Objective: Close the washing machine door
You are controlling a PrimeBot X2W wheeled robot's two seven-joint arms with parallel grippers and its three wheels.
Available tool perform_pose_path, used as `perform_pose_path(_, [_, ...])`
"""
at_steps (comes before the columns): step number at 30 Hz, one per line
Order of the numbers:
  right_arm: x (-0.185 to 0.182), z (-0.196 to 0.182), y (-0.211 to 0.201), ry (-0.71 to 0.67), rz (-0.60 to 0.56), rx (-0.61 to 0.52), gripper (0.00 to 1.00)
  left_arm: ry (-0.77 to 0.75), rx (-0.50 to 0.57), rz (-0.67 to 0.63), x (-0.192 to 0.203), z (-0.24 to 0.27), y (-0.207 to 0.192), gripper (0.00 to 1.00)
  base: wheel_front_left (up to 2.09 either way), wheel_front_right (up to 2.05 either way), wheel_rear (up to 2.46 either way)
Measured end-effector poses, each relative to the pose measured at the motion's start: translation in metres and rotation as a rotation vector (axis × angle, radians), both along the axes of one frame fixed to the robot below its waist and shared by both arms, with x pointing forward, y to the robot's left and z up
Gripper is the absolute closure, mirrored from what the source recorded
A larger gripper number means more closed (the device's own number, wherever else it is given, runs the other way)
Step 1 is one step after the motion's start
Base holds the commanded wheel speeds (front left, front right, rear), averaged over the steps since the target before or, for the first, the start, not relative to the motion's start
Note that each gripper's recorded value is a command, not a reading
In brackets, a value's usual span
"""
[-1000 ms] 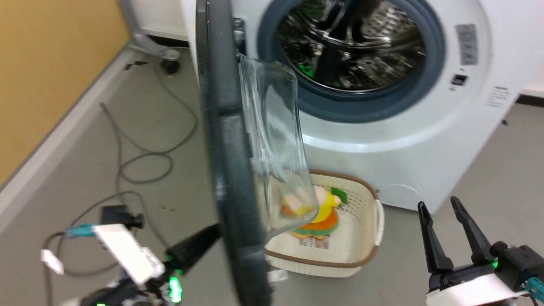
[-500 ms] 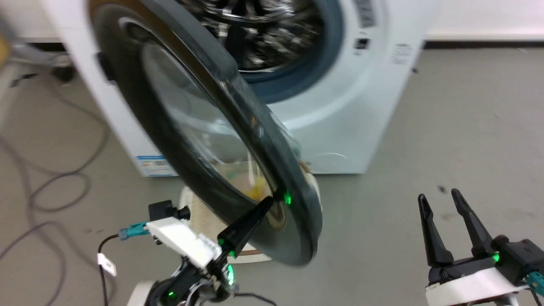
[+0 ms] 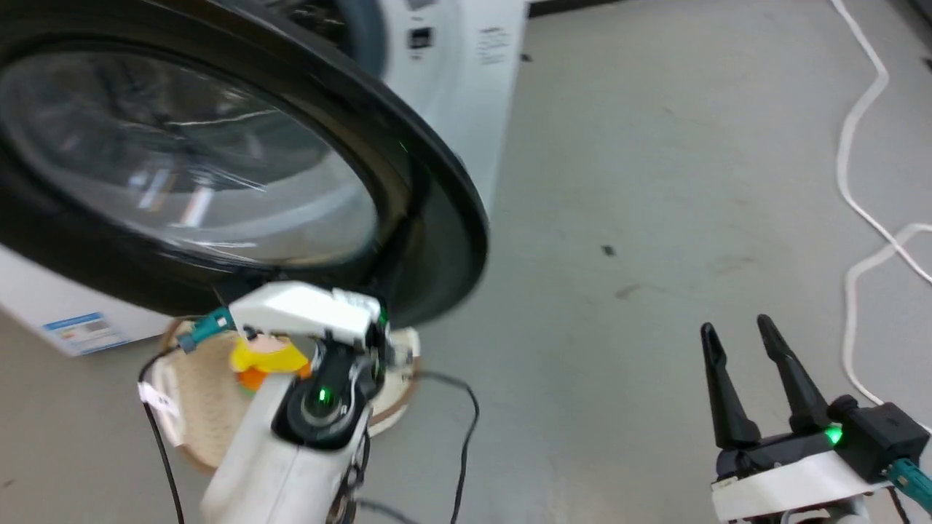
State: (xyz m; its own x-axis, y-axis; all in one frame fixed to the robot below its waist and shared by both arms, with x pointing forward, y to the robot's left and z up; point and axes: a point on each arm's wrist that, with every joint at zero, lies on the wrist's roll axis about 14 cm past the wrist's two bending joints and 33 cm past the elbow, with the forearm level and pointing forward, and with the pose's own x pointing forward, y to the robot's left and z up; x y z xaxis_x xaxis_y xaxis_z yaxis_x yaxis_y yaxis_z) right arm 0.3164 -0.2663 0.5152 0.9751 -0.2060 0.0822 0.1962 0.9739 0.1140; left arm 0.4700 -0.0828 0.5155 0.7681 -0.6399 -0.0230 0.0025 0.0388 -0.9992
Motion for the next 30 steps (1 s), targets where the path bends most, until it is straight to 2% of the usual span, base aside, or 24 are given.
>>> perform_pose_path(10, [-0.021, -0.003, -0.017, 0.022, -0.092, -0.001, 0.0, -0.016, 0.026, 0.057, 0.039, -0.001, -0.046, 1.0, 0.0, 0.0, 0.0])
perform_pose_path(20, [-0.006, 0.004, -0.005, -0.012, -0.034, 0.009, 0.0, -0.089, 0.103, 0.043, 0.028, -0.001, -0.033, 1.0, 0.0, 0.0, 0.0])
perform_pose_path(23, [0.001, 0.006, 0.003, -0.026, 0.001, 0.011, 0.0, -0.164, 0.188, 0.008, 0.012, -0.005, -0.025, 1.0, 0.0, 0.0, 0.0])
perform_pose_path(26, [0.008, 0.009, 0.012, -0.039, 0.044, 0.011, 0.0, -0.31, 0.359, -0.028, -0.007, -0.013, -0.008, 1.0, 0.0, 0.0, 0.0])
perform_pose_path(30, [0.014, 0.013, 0.027, -0.06, 0.102, 0.011, 0.0, -0.497, 0.542, -0.003, -0.02, -0.01, 0.028, 1.0, 0.0, 0.0, 0.0])
